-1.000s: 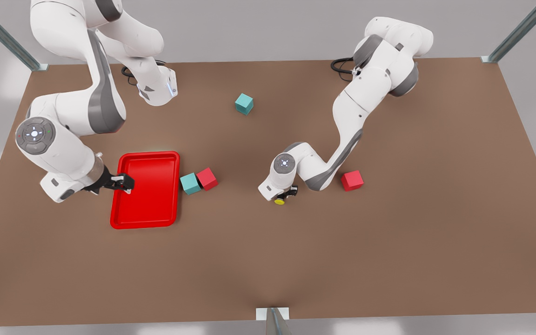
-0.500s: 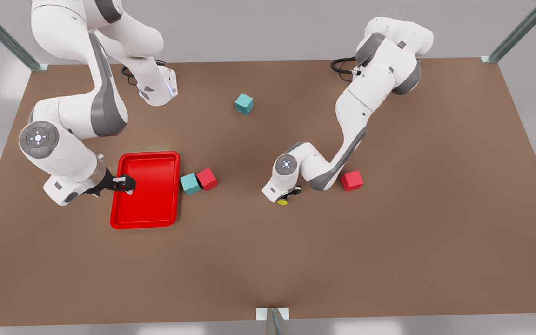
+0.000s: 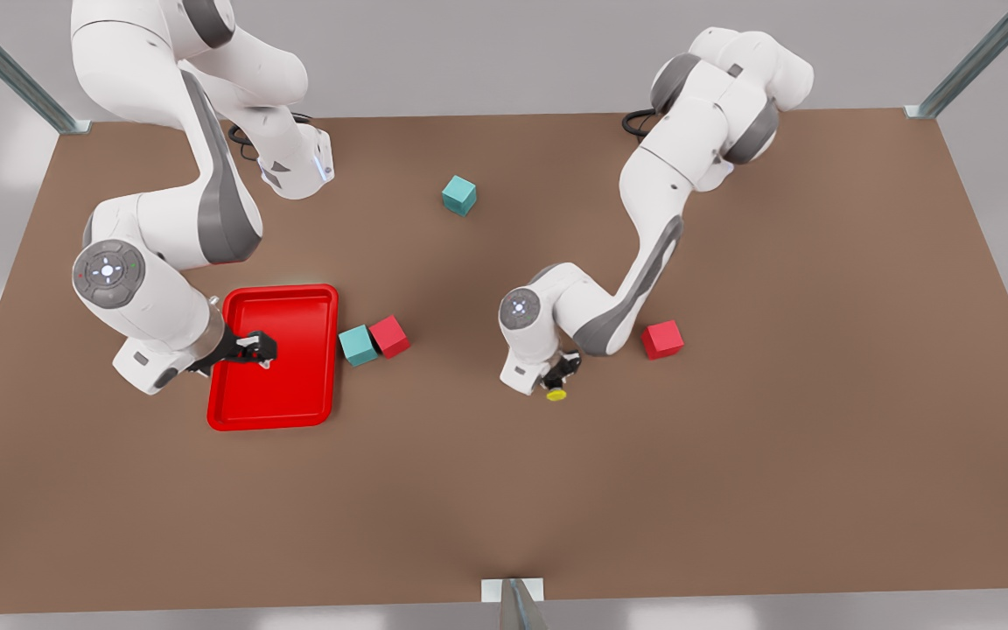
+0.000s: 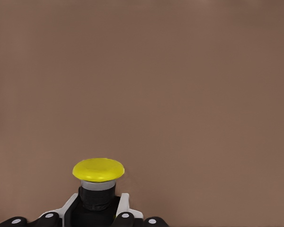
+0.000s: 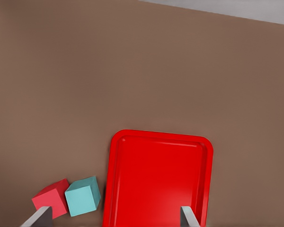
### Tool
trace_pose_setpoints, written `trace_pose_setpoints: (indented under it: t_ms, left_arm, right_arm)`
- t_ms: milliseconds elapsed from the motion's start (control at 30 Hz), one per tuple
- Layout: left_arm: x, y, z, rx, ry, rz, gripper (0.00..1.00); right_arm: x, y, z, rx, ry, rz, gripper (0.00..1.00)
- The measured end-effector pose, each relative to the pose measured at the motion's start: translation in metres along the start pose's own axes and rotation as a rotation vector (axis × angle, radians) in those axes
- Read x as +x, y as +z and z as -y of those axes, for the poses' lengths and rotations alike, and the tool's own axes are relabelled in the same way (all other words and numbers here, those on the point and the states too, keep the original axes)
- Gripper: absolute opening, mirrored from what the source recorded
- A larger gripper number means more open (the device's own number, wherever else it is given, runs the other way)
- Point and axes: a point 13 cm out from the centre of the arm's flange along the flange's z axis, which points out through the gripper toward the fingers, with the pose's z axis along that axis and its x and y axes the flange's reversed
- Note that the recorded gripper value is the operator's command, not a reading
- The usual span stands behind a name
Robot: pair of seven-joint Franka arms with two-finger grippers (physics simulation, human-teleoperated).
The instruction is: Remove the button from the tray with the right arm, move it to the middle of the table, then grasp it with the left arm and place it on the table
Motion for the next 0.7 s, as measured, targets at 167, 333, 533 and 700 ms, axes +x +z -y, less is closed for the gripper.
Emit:
trace_pose_setpoints:
  t_ms: [167, 333, 533, 700]
  left_arm:
    - [-0.030, -0.010, -0.040, -0.230, -0.183, 0.284, 0.41]
    - [-0.031, 0.005, -0.071, -0.429, -0.325, 0.592, 0.41]
    - [-0.029, 0.031, -0.089, -0.454, -0.521, 0.847, 0.41]
    - [-0.025, 0.057, -0.095, -0.414, -0.662, 0.953, 0.41]
  right_arm:
    - [0.000, 0.001, -0.009, 0.001, -0.019, 0.000, 1.00]
    - [-0.001, 0.004, -0.012, 0.004, -0.029, -0.004, 1.00]
    - [-0.001, 0.004, -0.011, 0.007, -0.032, -0.004, 1.00]
    - [-0.001, 0.003, -0.005, 0.010, -0.025, -0.002, 1.00]
